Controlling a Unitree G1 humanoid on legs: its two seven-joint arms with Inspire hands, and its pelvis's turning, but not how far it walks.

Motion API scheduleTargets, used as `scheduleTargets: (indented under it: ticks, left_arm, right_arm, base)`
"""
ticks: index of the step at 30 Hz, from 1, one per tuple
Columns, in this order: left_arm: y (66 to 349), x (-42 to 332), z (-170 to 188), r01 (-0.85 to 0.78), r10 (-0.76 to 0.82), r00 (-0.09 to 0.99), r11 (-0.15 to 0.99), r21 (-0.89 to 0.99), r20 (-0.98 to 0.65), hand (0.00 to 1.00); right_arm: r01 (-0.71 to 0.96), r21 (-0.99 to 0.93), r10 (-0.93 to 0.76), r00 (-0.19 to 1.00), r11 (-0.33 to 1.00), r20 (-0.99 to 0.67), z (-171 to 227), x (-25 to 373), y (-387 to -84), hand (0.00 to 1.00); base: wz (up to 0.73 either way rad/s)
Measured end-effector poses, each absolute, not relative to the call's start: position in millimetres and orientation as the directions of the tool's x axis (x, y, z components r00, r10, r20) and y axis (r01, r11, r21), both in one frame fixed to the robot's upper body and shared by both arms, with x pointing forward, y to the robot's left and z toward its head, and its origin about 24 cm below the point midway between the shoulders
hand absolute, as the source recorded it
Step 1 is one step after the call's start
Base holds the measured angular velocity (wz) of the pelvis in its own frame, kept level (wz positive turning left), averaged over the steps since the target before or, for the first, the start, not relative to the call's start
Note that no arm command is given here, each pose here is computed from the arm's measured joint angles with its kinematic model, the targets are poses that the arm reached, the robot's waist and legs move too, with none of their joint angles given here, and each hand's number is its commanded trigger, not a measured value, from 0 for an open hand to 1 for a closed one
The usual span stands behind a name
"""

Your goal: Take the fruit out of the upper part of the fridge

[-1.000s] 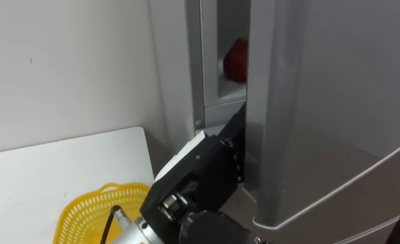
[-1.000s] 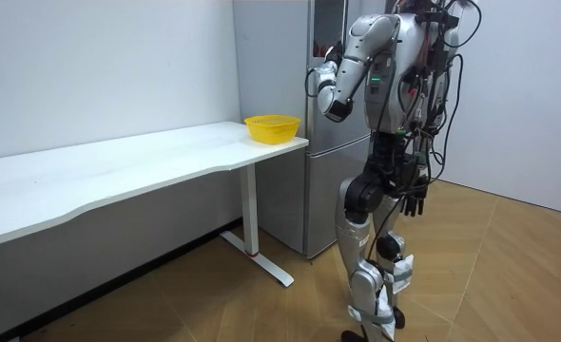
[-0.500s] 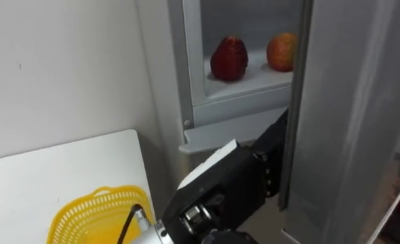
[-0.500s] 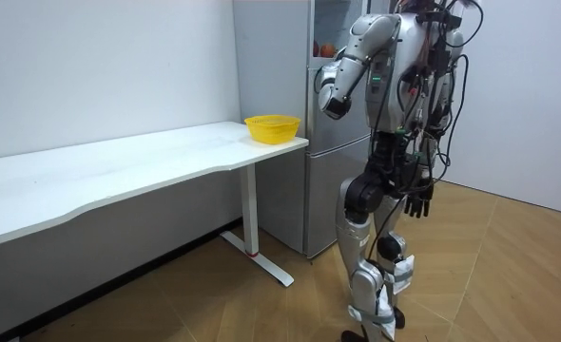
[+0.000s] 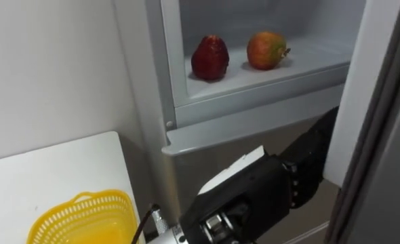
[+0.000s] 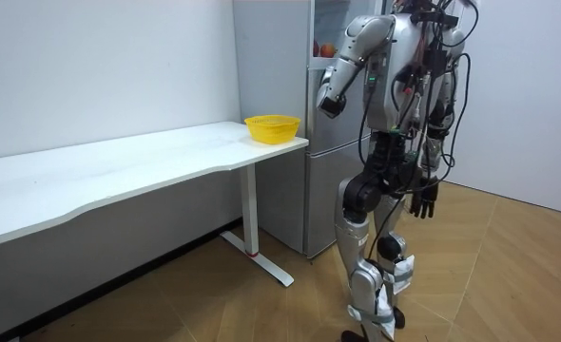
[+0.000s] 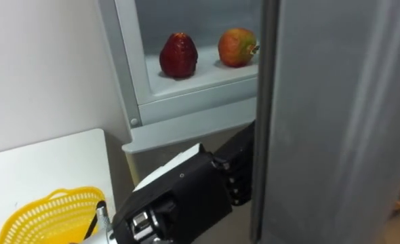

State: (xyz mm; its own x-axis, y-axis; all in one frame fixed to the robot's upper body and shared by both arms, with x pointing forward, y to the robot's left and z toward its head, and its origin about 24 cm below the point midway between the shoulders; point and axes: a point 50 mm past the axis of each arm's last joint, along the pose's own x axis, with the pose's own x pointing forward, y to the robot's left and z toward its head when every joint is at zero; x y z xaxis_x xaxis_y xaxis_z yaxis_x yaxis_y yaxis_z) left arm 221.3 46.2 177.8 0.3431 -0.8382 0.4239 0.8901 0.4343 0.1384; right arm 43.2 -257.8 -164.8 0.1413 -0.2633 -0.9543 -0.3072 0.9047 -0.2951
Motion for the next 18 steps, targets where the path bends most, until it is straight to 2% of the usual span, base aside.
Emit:
scheduleTargets:
  ticks: [13, 18]
  left_arm:
    - [38, 219, 182, 0.904, -0.854, 0.297, 0.396, 0.164, 0.428, 0.00]
    - [31, 217, 187, 0.915, -0.872, 0.245, 0.353, 0.197, 0.423, 0.00]
  right_arm:
    - [-0.307, -0.303, -0.270, 0.145, 0.902, -0.952, -164, 43, -260, 0.00]
    - [-0.308, -0.305, -0.272, 0.146, 0.901, -0.951, -164, 43, -260, 0.00]
  base:
    - [-0.04]
    - [0.00]
